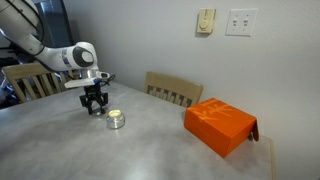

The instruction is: Put the silver lid of the container on the table

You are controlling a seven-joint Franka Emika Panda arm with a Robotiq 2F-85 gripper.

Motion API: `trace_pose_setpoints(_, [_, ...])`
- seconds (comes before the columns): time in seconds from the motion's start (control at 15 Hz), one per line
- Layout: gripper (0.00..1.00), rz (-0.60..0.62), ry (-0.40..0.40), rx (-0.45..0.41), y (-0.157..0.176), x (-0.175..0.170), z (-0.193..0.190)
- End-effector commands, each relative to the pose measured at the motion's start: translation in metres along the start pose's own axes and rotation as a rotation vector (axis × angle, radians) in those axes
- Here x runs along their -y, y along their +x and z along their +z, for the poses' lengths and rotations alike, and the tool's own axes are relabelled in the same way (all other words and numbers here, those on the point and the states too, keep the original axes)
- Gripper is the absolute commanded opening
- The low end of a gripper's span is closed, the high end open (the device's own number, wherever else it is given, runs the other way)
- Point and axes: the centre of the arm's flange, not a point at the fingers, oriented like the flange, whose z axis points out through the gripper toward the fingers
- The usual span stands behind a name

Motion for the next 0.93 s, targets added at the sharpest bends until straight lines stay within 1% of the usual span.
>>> trace_pose_setpoints(0.0, [0.44,-0.042,0.043,-0.021,0.007,-0.009,0.011])
trace_pose_setpoints(0.27, [0.44,-0.034,0.080,-0.033,-0.004,-0.019,0.012])
trace_pose_setpoints(0.33, [0.86,-0.031,0.093,-0.033,-0.008,-0.023,0.014])
trace_pose_setpoints(0.47, [0.99,-0.029,0.122,-0.033,-0.012,-0.033,0.020])
trace_pose_setpoints(0.67, [1.00,-0.026,0.160,-0.025,-0.018,-0.060,0.027])
trace_pose_setpoints(0.87, [1.00,-0.034,0.149,-0.018,-0.034,-0.070,0.019])
